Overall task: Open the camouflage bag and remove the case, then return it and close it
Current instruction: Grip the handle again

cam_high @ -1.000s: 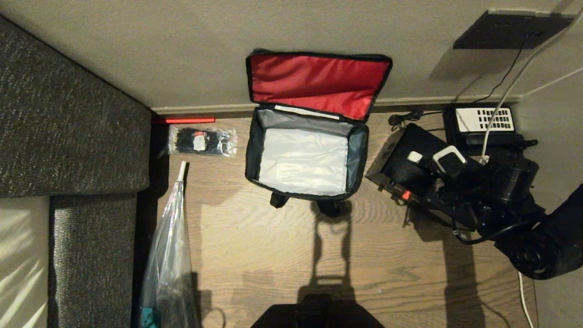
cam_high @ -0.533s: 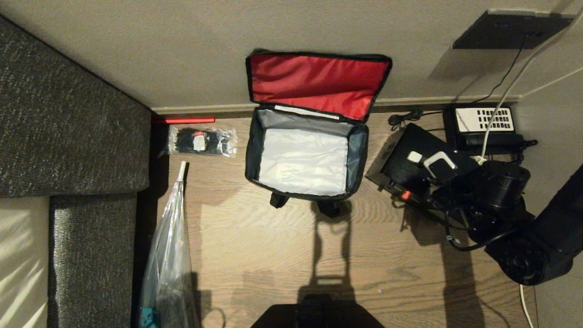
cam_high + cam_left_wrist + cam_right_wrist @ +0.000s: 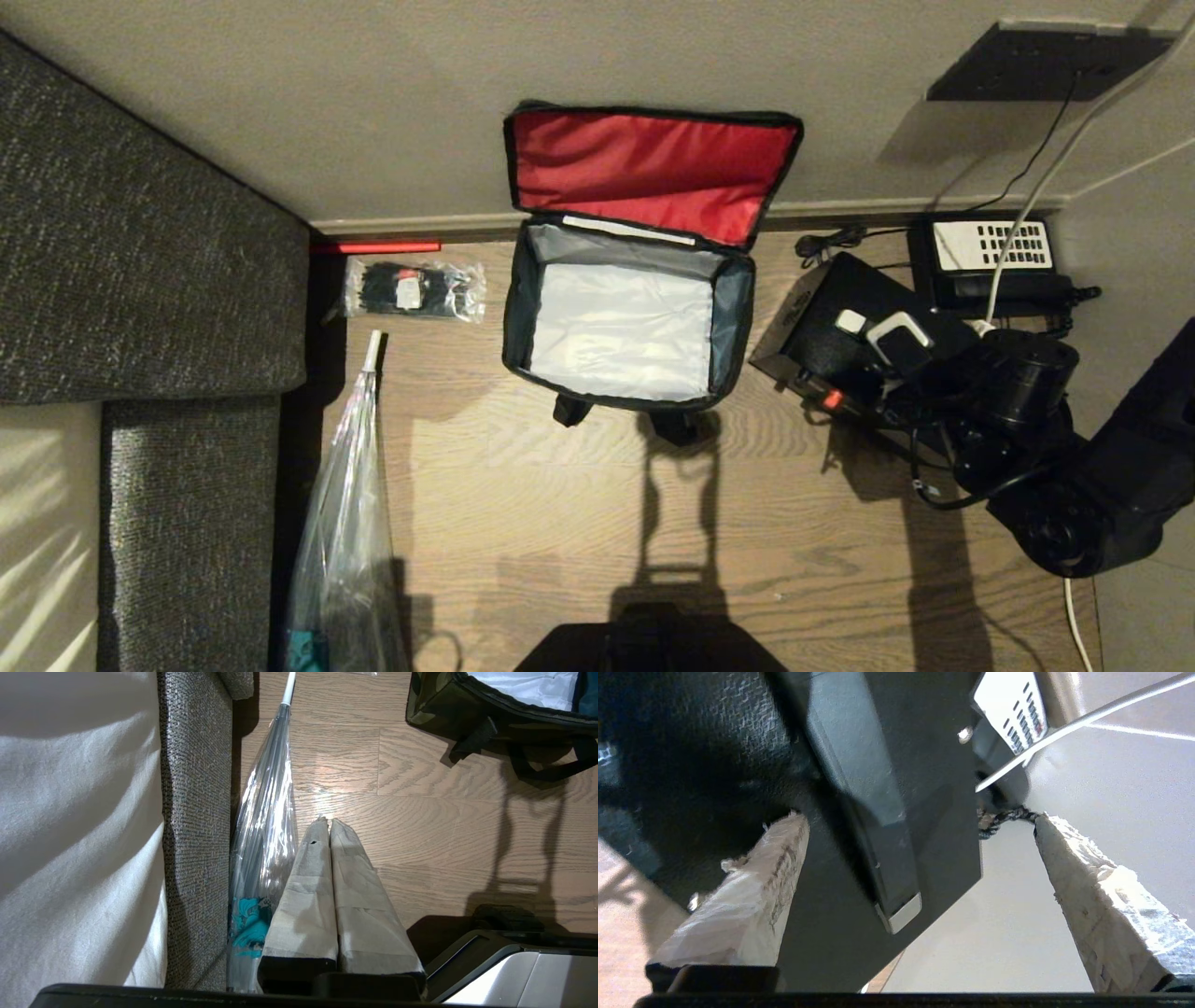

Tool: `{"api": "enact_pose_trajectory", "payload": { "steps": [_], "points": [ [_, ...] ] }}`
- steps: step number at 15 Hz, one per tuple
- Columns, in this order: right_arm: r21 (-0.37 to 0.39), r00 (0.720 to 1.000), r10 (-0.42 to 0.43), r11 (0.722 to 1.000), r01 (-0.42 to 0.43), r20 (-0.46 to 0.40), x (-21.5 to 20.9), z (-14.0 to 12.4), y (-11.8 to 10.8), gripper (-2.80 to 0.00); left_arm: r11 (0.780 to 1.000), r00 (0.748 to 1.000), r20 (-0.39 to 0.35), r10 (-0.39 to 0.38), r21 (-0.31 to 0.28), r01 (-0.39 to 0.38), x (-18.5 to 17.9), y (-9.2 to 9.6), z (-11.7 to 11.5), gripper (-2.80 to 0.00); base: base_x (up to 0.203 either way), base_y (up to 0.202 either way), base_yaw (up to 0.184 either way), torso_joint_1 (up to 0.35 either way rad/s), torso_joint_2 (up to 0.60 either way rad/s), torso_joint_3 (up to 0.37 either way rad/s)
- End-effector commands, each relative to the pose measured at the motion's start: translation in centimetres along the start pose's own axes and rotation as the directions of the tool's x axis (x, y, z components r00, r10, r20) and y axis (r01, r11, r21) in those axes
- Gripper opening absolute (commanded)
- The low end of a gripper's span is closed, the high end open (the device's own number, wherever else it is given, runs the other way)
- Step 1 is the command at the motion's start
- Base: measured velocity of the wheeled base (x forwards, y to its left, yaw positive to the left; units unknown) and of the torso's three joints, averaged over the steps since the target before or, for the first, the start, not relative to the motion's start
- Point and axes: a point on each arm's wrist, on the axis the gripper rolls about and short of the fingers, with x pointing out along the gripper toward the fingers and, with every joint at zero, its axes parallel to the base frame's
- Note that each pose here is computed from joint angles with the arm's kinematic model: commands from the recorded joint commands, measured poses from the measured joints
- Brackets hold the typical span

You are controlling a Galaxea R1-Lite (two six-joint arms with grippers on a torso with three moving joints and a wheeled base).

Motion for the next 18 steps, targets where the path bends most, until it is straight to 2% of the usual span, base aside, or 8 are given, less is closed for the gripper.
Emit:
{"api": "enact_pose_trajectory", "payload": {
  "steps": [1, 4, 11, 18],
  "points": [
    [-0.001, 1.0, -0.015, 1.0, 0.015, -0.01, 1.0, -0.2, 0.4, 0.0, 1.0, 1.0, -0.001, 0.001, 0.0, -0.001, 0.0, 0.0, -0.1, -2.8, 0.0, 0.0, 0.0, 0.0, 0.0, 0.0],
    [0.02, 0.998, -0.068, 0.997, 0.068, -0.008, 2.6, 0.0, -0.4, 0.0, 1.0, 1.0, -0.001, 0.001, 0.0, -0.001, 0.0, 0.0, -0.1, -2.8, 0.0, 0.0, 0.0, 0.0, 0.0, 0.0],
    [0.048, 0.992, -0.125, 0.991, 0.125, 0.01, 3.8, 0.9, -1.4, 0.0, 1.0, 1.0, -0.001, 0.001, 0.0, -0.001, 0.0, 0.0, -0.1, -2.8, 0.0, 0.0, 0.0, 0.0, 0.0, 0.0],
    [0.044, 0.992, -0.128, 0.991, 0.128, 0.007, 4.1, 0.9, -1.2, 0.0, 1.0, 1.0, -0.001, 0.001, 0.0, -0.001, 0.0, 0.0, -0.1, -2.8, 0.0, 0.0, 0.0, 0.0, 0.0, 0.0]
  ]
}}
